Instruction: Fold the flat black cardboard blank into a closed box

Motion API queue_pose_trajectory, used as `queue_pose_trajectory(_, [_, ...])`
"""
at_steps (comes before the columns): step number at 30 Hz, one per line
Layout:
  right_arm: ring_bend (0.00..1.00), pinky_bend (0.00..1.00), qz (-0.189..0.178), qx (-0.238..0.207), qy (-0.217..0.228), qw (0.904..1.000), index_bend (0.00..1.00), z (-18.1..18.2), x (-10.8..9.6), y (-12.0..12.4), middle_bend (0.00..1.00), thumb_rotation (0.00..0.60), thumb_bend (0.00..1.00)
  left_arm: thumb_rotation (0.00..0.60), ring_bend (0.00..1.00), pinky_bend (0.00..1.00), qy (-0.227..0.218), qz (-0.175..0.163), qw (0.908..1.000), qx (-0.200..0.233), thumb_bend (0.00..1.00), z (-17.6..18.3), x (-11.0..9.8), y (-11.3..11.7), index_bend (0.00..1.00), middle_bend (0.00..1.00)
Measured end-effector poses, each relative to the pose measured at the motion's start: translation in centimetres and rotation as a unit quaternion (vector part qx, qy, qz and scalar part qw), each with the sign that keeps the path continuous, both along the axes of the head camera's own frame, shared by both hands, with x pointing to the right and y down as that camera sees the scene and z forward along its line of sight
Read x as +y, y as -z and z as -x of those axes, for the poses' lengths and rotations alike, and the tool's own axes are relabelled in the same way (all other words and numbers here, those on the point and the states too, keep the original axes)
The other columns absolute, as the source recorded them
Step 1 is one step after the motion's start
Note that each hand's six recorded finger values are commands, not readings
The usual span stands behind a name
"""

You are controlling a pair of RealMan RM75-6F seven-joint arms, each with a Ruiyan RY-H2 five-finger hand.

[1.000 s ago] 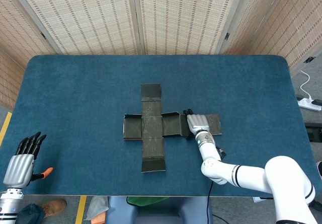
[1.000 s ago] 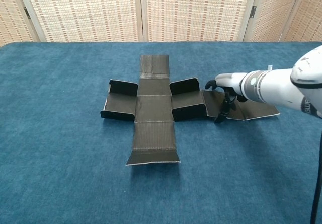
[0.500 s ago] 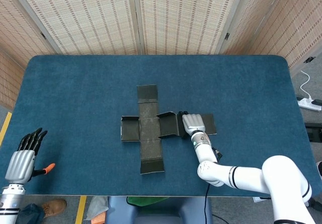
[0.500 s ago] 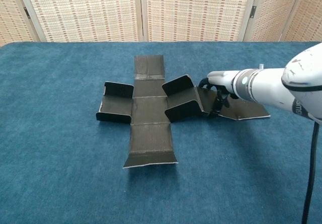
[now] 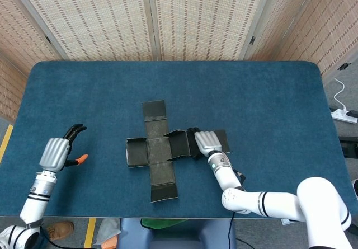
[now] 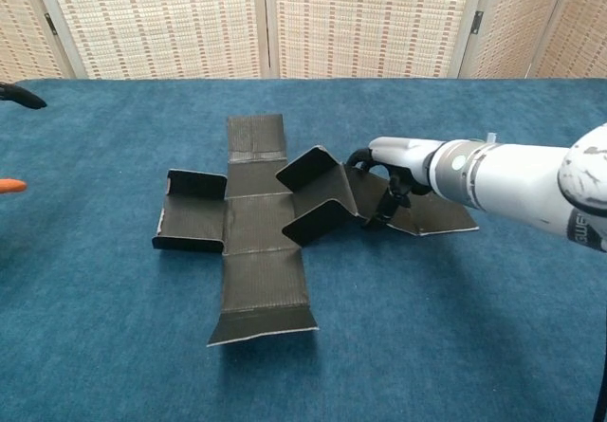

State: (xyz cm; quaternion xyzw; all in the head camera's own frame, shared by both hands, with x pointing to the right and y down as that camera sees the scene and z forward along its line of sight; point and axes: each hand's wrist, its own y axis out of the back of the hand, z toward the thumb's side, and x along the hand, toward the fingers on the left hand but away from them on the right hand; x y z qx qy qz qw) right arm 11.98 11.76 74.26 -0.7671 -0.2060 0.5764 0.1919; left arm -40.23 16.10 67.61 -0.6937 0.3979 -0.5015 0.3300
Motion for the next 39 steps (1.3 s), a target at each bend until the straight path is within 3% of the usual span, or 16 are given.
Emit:
queue_pose_trajectory(5, [0.74,1.0,0.01,-0.031,0.009,0.9994,0.38,2.1,0.4,1.0,0.38,0.6,0.29,0.6,0.76,0.89,-0.043,0.038,0.9979,-0.029,0.18,-3.0,-0.9,-3.8,0.03,0.1])
queue_pose_trajectory(15, [0.74,1.0,0.003,-0.022,0.014,0.9996,0.38,2.0,0.2,1.1,0.39,0.6,0.29,0.6,0.73,0.88,-0.1,0.029,0.9876,-0.118,0.17,-5.6,-1.1,-7.0,0.0,0.06])
queue_pose_trajectory(20, [0.74,1.0,0.004,-0.017,0.01,0.9998,0.38,1.3,0.3,0.8,0.39,0.6,0.29,0.6,0.72,0.88,-0.102,0.036,0.9887,-0.103,0.17,-6.6,-0.7,-7.4,0.0,0.05])
queue_pose_trajectory(31, [0.74,1.0,0.001,-0.014,0.007,0.9999,0.38,0.6,0.4,0.5,0.39,0.6,0.3,0.6,0.71,0.88,-0.097,0.044,0.9942,-0.015,0.17,-11.2,-0.2,-7.7,0.0,0.05])
queue_pose_trajectory(39, [0.74,1.0,-0.004,-0.01,0.02,0.9997,0.38,0.6,0.7,0.5,0.39,0.6,0.29,0.6,0.7,0.88,-0.101,0.04,0.9941,0.003,0.17,-12.6,-0.3,-7.8,0.0,0.05])
